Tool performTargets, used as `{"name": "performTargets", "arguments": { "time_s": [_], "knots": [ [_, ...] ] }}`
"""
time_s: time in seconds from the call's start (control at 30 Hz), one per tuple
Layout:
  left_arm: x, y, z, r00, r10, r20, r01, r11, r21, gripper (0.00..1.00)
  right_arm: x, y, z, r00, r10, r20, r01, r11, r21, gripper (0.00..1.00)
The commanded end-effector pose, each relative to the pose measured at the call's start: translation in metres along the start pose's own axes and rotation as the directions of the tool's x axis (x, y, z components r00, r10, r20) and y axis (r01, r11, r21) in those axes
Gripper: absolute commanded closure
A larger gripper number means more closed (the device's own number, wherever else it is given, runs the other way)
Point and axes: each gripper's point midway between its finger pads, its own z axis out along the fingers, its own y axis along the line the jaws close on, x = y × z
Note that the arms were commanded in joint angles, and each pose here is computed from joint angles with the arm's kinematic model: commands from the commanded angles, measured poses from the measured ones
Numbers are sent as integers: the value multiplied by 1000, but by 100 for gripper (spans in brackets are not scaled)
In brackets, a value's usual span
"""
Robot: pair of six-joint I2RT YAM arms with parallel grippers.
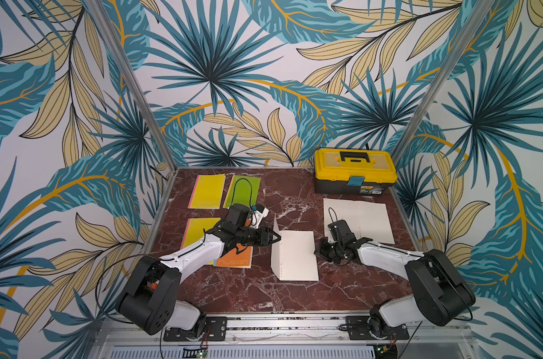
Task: Close the notebook
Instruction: Close the notebook at the center of the board.
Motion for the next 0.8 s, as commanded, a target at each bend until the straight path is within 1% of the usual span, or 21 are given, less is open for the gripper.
{"name": "performTargets", "arguments": {
  "time_s": [0.0, 0.13, 0.27, 0.43, 0.53, 0.67, 0.77],
  "knots": [
    [-15, -25, 5, 999, 42, 27, -44, 994, 102, 56, 22, -29, 9, 997, 37, -74, -29, 994, 108, 87],
    [-16, -38, 9, 998, 52, 32, -57, 984, 171, 55, 21, -28, 9, 997, 35, -72, -28, 994, 105, 88],
    [-16, -45, 16, 998, 56, 22, -59, 977, 206, 55, 22, -30, 10, 997, 36, -75, -28, 994, 108, 88],
    [-12, -48, 25, 998, 59, 4, -58, 975, 216, 55, 21, -29, 8, 997, 32, -67, -24, 994, 110, 88],
    [-9, -53, 30, 998, 60, -6, -57, 964, 259, 55, 18, -25, 6, 998, 20, -62, -14, 995, 101, 87],
    [-6, -50, 40, 999, 46, -17, -39, 959, 280, 55, 14, -21, 3, 998, 11, -55, -5, 995, 100, 87],
    [-2, -41, 48, 999, 28, -29, -20, 966, 259, 56, 9, -17, -5, 999, 6, -32, -3, 995, 95, 87]
  ]
}}
